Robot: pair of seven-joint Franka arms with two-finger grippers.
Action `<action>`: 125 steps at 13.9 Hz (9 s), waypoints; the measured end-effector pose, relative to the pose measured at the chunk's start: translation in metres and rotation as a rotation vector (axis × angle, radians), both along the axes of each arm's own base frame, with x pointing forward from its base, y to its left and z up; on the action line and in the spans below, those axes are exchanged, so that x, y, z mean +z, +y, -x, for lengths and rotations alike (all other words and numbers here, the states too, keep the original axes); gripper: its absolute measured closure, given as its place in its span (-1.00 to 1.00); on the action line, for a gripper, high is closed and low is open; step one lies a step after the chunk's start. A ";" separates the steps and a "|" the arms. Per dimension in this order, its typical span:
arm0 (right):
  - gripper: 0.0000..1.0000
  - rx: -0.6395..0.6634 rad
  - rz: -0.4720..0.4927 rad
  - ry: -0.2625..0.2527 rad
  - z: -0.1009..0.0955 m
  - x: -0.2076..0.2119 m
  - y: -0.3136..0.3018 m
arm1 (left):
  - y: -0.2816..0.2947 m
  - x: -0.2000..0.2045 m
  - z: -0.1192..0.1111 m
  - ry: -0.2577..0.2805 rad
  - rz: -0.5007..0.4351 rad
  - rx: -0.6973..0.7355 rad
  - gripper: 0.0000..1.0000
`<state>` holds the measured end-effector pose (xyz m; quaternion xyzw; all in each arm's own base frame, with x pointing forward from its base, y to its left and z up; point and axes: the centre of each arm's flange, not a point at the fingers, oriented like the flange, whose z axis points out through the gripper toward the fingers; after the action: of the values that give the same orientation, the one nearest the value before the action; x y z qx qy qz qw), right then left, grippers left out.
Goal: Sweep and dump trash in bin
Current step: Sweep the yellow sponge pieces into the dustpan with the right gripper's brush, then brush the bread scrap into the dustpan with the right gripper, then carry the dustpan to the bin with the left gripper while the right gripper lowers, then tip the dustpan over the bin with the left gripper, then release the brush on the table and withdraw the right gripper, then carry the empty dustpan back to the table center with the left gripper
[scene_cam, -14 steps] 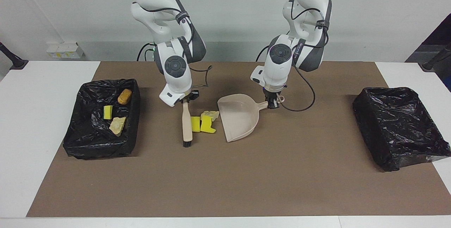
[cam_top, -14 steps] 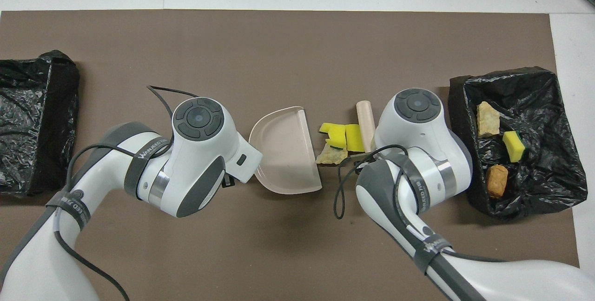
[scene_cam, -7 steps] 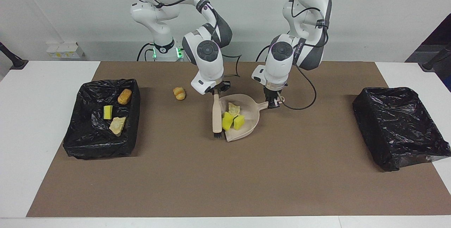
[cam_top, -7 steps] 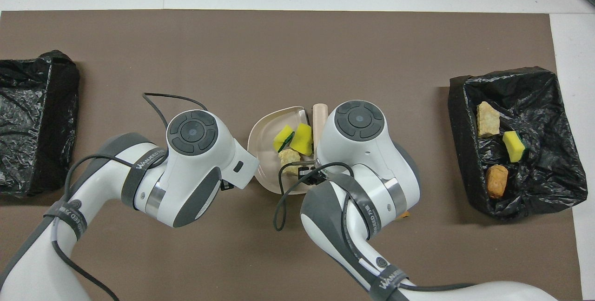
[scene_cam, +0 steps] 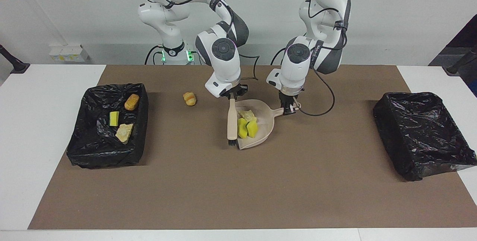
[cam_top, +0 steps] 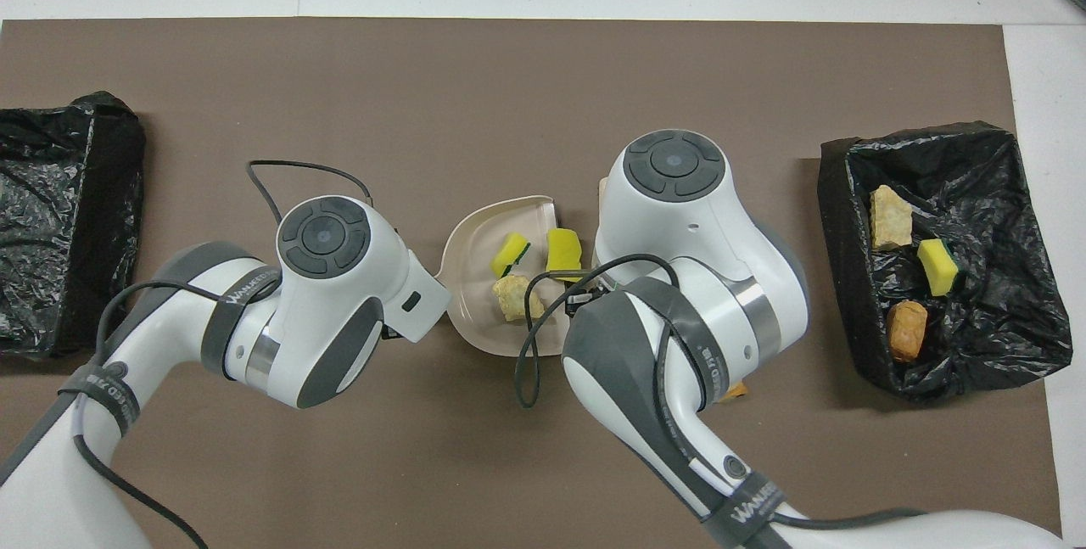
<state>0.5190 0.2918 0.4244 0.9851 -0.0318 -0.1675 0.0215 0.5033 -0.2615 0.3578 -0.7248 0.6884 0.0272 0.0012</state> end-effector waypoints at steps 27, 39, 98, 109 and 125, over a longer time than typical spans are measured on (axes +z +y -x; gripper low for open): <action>0.49 -0.152 0.074 0.028 0.140 -0.082 -0.094 | -0.049 0.001 0.106 0.074 -0.105 0.069 0.37; 0.49 -0.069 -0.150 -0.132 0.135 -0.068 0.055 | -0.022 0.001 0.083 0.055 -0.083 0.132 0.37; -1.00 -0.203 0.026 -0.257 -0.007 0.080 -0.112 | 0.584 0.167 -0.099 0.048 -0.522 -0.053 0.37; -1.00 -0.090 0.062 -0.370 -0.021 0.188 -0.318 | 0.506 0.232 -0.089 0.130 -1.043 -0.048 0.37; -1.00 0.024 0.009 -0.375 -0.046 0.205 -0.320 | 0.396 0.209 -0.077 -0.034 -0.581 0.292 0.37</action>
<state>0.5646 -0.0284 0.6293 0.9993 -0.0242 0.0192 0.0216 0.5808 0.1345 0.5672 -0.7855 0.5407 0.2102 0.2157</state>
